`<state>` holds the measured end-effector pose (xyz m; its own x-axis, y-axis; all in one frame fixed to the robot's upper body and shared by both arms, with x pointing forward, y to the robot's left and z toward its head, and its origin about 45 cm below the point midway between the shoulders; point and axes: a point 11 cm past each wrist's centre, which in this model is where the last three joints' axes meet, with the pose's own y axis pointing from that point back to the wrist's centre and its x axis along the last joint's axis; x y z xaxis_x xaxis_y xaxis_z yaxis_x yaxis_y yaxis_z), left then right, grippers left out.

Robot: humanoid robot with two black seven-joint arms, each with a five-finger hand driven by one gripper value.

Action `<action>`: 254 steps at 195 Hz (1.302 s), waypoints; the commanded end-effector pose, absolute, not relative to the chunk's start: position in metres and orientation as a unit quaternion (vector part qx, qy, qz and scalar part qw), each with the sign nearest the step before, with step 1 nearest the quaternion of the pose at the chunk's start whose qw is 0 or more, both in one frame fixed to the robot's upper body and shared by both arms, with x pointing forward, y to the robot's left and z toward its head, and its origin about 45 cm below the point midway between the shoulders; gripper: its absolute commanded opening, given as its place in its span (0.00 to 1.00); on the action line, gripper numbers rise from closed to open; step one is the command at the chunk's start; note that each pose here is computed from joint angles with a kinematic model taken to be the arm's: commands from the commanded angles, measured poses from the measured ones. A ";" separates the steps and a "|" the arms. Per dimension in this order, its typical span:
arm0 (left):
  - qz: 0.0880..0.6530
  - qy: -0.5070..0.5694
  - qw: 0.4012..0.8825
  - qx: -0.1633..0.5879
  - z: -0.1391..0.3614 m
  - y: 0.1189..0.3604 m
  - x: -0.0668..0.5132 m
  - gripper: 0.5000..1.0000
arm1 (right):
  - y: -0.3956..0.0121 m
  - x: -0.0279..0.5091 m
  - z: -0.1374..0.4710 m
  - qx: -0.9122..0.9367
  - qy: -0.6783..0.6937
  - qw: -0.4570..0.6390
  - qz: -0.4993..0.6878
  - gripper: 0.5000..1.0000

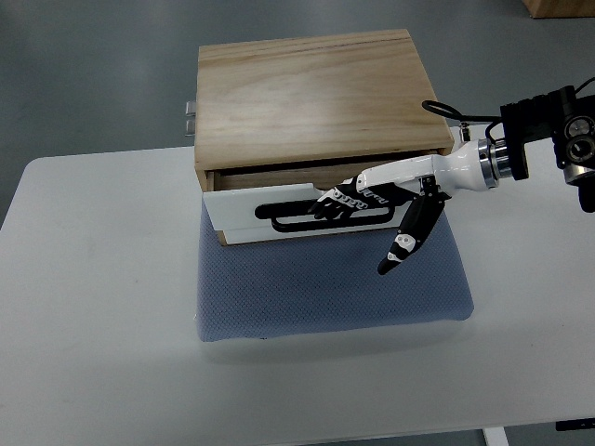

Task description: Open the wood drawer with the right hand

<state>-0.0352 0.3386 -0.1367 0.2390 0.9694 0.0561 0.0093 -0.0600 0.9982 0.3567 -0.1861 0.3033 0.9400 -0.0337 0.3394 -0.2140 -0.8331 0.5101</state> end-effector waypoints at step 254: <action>0.447 0.425 0.538 0.575 -0.137 0.339 -0.035 1.00 | -0.188 0.320 0.306 0.948 -0.018 0.282 0.149 0.89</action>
